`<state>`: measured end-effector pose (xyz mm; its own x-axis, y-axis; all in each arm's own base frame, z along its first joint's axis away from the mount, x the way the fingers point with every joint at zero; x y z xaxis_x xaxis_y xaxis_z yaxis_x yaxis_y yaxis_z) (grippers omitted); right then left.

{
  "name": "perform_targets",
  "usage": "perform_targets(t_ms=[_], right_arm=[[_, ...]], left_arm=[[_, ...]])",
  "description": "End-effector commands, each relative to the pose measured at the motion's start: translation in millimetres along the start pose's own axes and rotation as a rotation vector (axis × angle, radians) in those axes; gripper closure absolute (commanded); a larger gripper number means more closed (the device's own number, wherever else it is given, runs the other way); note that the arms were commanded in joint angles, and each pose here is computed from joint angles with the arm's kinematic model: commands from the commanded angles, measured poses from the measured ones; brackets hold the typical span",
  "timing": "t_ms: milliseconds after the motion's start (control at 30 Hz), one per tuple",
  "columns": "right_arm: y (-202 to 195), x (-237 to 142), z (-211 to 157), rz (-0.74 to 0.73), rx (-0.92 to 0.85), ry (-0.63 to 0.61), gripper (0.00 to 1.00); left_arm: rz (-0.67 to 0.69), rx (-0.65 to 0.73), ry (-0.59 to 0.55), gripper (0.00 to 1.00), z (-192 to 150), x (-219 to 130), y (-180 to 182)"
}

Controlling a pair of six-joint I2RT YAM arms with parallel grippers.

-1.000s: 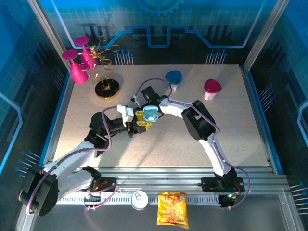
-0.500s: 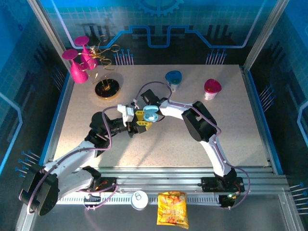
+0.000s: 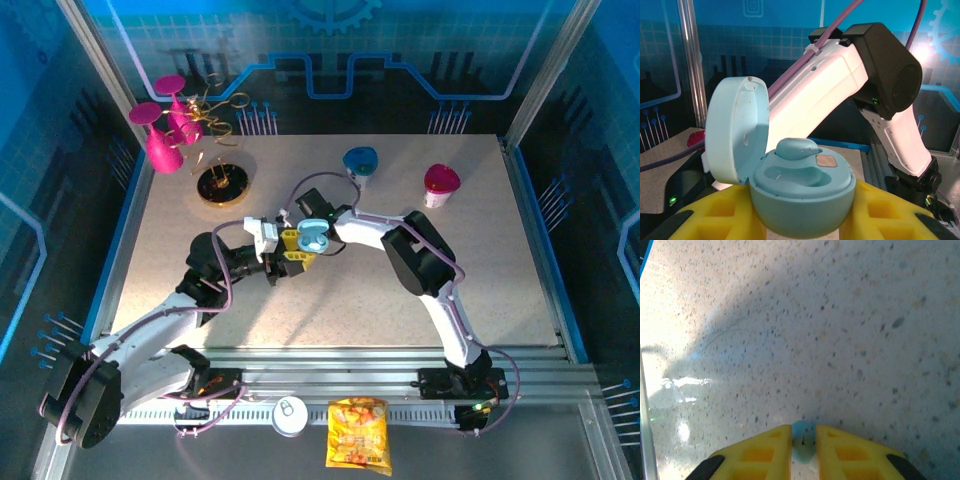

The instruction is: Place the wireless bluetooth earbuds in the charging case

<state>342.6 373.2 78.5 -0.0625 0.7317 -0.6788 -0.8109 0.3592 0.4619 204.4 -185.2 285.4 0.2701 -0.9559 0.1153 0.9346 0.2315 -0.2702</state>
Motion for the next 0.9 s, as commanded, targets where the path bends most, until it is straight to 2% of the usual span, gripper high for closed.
perform_targets(t_ms=[0,233,433,867], right_arm=[[18,-15,0,0.021,-0.003,-0.006,0.81],[38,-38,-1,0.027,-0.017,-0.068,0.8],[34,-55,13,-0.025,-0.032,-0.143,0.67],[8,-8,26,0.058,-0.006,-0.075,0.56]], left_arm=[[0.014,0.039,-0.017,0.65,2,-3,-1],[0.024,0.044,-0.023,0.65,3,-4,0],[0.029,0.051,-0.033,0.65,8,-3,1],[0.035,0.049,-0.034,0.65,9,-5,-2]])
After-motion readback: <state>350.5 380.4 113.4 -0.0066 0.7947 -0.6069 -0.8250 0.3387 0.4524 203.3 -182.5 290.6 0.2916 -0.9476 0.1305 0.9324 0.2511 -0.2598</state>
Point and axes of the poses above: each hand's point on the last joint's axis, 136 mm out from that joint toward the fingers, its own x axis out along the fingers, its own y axis along the line the jaws close on, z = x × y, the point moved 7 cm from there along -x, back along the fingers, and after that the axes turned 14 degrees about -x, right-handed, at the moved point
